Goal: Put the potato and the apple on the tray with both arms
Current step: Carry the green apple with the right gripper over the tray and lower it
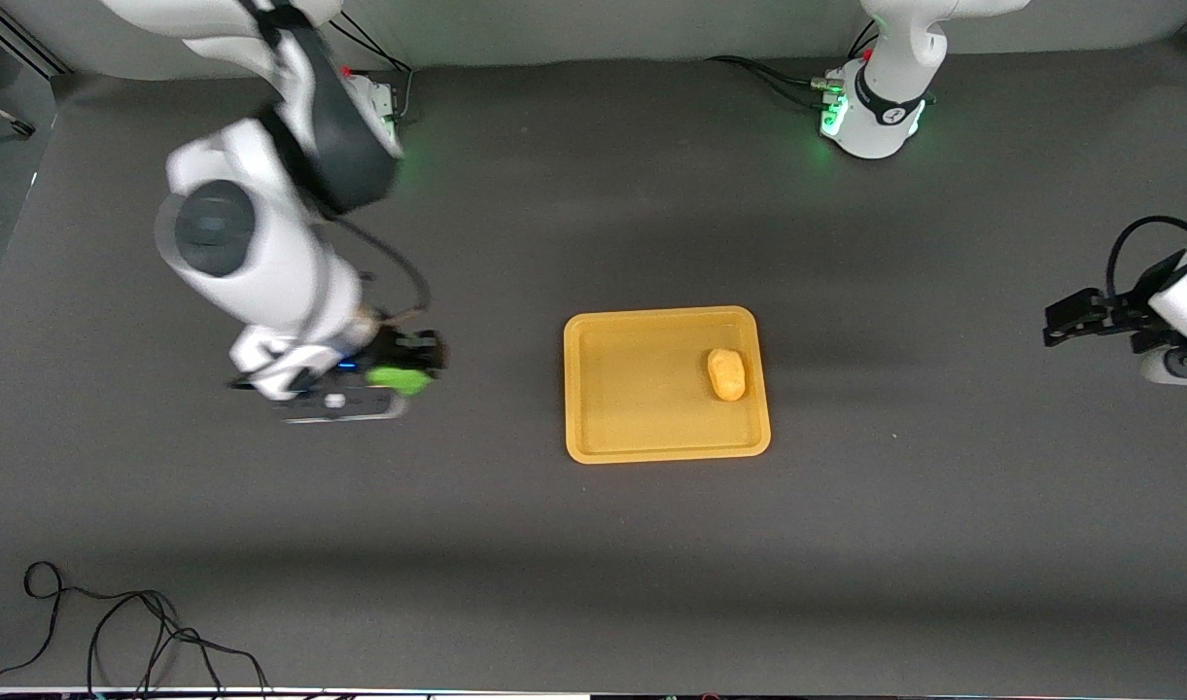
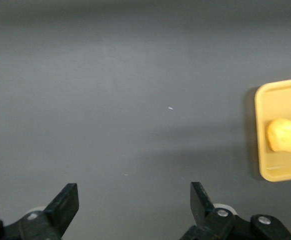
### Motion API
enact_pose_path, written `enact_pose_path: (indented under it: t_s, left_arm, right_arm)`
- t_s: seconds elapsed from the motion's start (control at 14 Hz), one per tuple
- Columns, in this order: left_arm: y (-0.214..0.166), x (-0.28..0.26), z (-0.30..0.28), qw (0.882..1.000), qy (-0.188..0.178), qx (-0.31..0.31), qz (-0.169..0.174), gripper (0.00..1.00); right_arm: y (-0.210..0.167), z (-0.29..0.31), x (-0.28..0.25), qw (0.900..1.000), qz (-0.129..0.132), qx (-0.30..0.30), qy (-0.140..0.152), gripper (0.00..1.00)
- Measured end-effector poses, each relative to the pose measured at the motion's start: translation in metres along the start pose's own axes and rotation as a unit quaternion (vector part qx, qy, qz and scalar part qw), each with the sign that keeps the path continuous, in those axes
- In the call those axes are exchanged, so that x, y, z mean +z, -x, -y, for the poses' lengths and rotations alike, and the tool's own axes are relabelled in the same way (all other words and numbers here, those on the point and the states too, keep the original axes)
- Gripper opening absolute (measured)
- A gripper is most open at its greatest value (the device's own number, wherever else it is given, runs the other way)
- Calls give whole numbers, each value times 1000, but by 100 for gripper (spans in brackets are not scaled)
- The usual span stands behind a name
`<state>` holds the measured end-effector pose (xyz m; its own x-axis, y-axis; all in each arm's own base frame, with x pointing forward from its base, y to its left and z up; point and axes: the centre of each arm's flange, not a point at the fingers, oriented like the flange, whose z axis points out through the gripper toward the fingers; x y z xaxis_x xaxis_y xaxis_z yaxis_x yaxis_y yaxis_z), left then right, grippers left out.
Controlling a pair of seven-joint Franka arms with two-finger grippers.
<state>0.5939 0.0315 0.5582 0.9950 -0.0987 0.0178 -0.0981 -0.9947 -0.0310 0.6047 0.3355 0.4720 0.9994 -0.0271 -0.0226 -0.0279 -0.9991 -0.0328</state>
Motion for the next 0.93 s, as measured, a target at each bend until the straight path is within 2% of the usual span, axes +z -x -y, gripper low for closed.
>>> enact_pose_path:
  t_s: [0.21, 0.43, 0.64, 0.93]
  left_arm:
    - [9, -1, 6, 1000, -6, 2, -22, 100]
    - [11, 11, -3, 1000, -4, 9, -14, 100]
    - [10, 14, -12, 1000, -3, 17, -10, 100]
    - [10, 15, -18, 1000, -2, 22, -9, 100]
  right_arm:
    - [46, 127, 37, 1000, 0, 27, -2, 72]
    - [100, 220, 76, 999, -7, 31, -5, 72]
    - [118, 259, 139, 999, -38, 29, 3, 71]
    - [93, 254, 229, 997, -62, 35, 5, 71]
